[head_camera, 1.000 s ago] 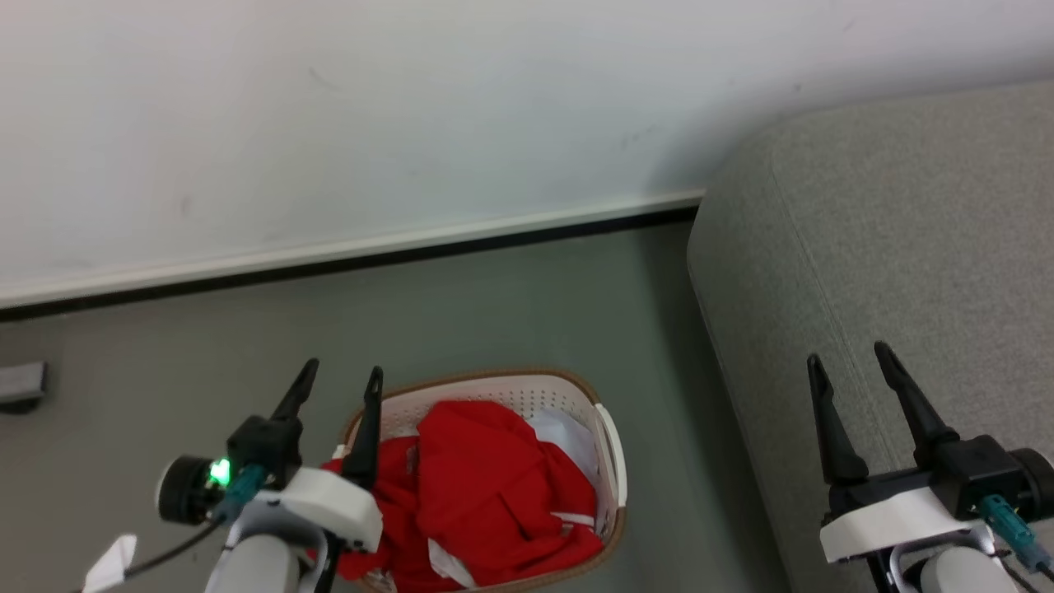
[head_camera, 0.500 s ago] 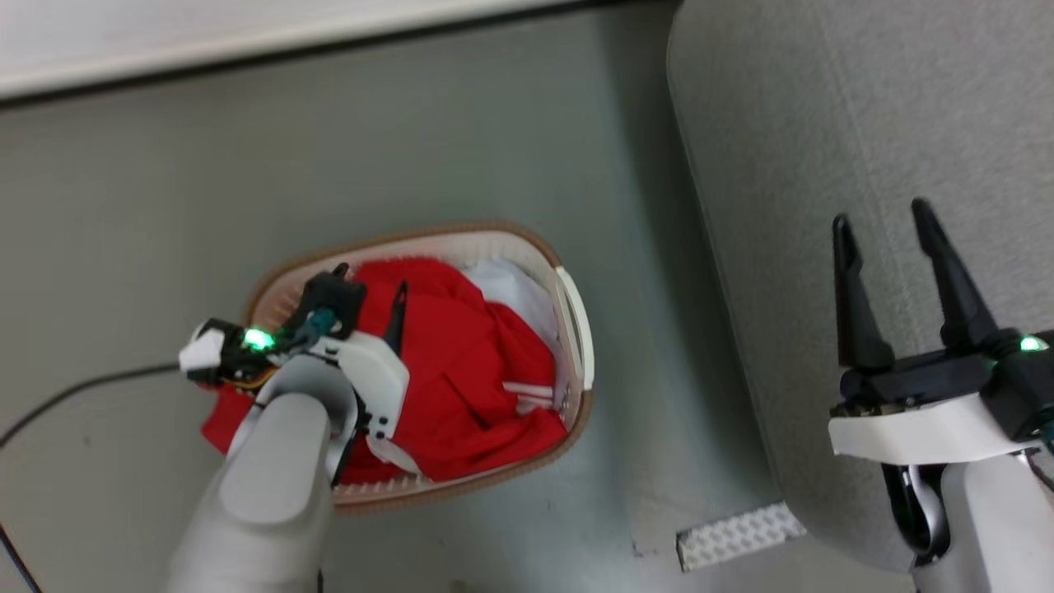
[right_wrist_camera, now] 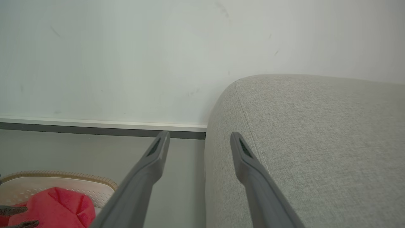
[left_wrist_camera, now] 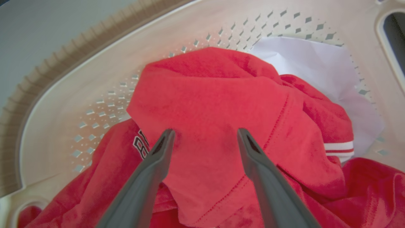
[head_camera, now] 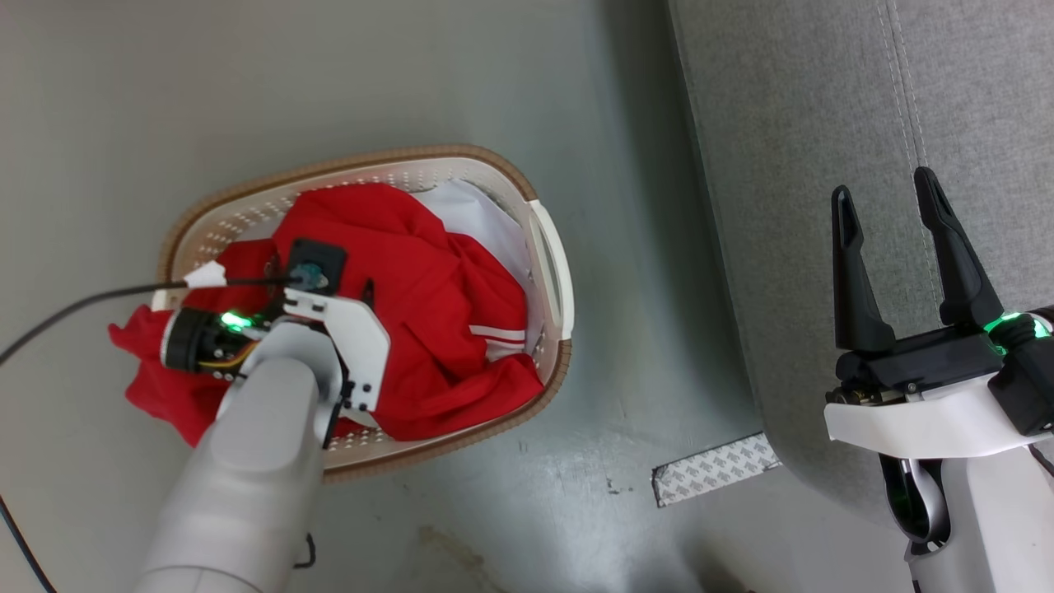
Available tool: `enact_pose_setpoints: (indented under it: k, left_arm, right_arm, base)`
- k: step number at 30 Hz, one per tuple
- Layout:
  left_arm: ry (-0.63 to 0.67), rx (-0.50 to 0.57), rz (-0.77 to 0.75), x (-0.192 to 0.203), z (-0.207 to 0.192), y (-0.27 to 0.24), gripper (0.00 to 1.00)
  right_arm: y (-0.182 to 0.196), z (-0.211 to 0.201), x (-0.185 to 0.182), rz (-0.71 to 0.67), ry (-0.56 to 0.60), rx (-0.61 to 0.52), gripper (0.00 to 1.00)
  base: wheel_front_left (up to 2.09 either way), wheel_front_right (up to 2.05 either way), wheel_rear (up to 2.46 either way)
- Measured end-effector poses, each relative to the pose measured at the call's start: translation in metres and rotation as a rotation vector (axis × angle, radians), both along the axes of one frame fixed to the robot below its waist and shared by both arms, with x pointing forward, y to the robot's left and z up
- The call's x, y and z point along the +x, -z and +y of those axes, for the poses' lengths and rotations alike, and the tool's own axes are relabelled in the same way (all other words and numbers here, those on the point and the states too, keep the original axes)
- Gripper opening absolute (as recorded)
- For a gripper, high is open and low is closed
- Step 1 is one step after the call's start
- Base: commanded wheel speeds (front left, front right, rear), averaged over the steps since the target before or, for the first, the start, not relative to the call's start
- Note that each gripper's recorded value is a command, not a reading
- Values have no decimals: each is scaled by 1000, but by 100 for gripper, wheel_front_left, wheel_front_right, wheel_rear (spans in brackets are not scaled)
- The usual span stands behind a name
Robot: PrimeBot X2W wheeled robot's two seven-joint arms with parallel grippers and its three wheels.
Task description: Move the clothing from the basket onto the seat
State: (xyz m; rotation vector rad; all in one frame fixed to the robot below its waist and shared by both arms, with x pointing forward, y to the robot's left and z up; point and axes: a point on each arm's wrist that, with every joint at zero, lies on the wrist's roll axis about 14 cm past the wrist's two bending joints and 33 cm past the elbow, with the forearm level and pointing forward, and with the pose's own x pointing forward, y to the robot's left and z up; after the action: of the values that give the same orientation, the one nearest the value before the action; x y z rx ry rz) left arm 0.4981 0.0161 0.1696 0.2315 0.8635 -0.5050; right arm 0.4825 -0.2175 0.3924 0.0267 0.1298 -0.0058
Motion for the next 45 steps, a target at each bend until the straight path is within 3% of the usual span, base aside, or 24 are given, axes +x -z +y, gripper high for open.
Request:
enact_pose_setpoints:
  k: [13,30,31,32,33,45]
  left_arm:
    - [11,112,65,4,22,27,100]
    - [64,78,156,-5,-3,68,100]
    - [66,76,157,-6,-4,69,27]
    - [75,68,157,-7,-6,69,5]
    - [75,63,153,-6,-6,69,0]
    - [-90,-168,16,-9,-12,-6,0]
  right_arm:
    - [12,0,-3,31,2,17,100]
    - [39,-8,-5,94,20,7,100]
    - [41,-9,-5,97,21,6,100]
    - [41,-9,-6,99,23,5,100]
    - [41,-9,-5,98,23,5,100]
    - [5,-5,-12,29,36,45,100]
  base:
    - [0,0,0]
    - [0,0,0]
    - [0,0,0]
    - [0,0,0]
    - [0,0,0]
    - [0,0,0]
